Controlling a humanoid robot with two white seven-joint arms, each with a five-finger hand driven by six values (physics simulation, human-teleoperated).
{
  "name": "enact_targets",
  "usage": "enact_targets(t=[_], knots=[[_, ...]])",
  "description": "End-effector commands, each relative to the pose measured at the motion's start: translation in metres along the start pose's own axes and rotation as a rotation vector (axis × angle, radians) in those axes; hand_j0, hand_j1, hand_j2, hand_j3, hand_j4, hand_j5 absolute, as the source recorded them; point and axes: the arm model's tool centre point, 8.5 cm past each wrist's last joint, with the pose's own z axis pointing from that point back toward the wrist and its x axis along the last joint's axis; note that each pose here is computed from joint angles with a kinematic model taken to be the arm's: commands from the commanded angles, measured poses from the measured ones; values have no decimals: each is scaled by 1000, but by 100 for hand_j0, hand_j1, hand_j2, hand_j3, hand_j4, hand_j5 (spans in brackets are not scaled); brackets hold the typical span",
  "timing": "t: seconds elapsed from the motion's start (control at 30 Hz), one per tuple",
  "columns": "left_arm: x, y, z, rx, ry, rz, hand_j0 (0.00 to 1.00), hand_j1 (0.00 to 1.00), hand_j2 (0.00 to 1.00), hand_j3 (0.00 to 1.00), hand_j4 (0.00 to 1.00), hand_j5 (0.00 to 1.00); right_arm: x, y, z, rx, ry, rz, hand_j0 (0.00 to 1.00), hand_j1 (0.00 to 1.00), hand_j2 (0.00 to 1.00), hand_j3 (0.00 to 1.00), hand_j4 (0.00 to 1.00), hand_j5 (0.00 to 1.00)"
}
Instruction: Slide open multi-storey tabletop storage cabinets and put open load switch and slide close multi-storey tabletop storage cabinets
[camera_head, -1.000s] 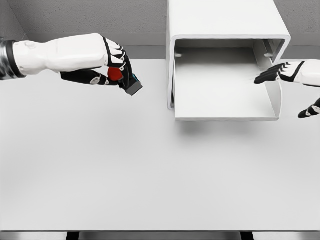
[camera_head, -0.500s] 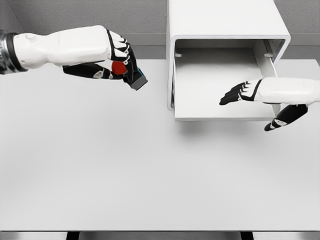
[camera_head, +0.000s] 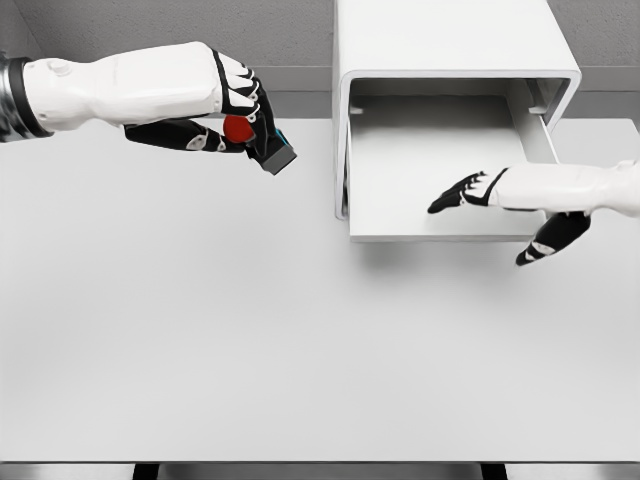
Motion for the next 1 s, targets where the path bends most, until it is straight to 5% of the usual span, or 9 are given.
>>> enact_targets(t=[0.0, 0.27, 0.53, 0.97], knots=[[0, 0, 1, 6, 1, 8, 43, 43, 43, 43, 43, 43, -4, 0, 0, -2, 35, -28, 100, 100, 100, 100, 100, 100], [-1, 1, 0, 6, 2, 7, 43, 43, 43, 43, 43, 43, -3, 12, -3, 40, 17, -13, 100, 100, 100, 100, 100, 100], [-1, 0, 0, 6, 4, 7, 43, 43, 43, 43, 43, 43, 10, 15, 2, 54, -106, 71, 100, 100, 100, 100, 100, 100], [-2, 4, 0, 8, 5, 2, 43, 43, 43, 43, 43, 43, 6, 12, 15, 34, -73, 70, 100, 100, 100, 100, 100, 100]])
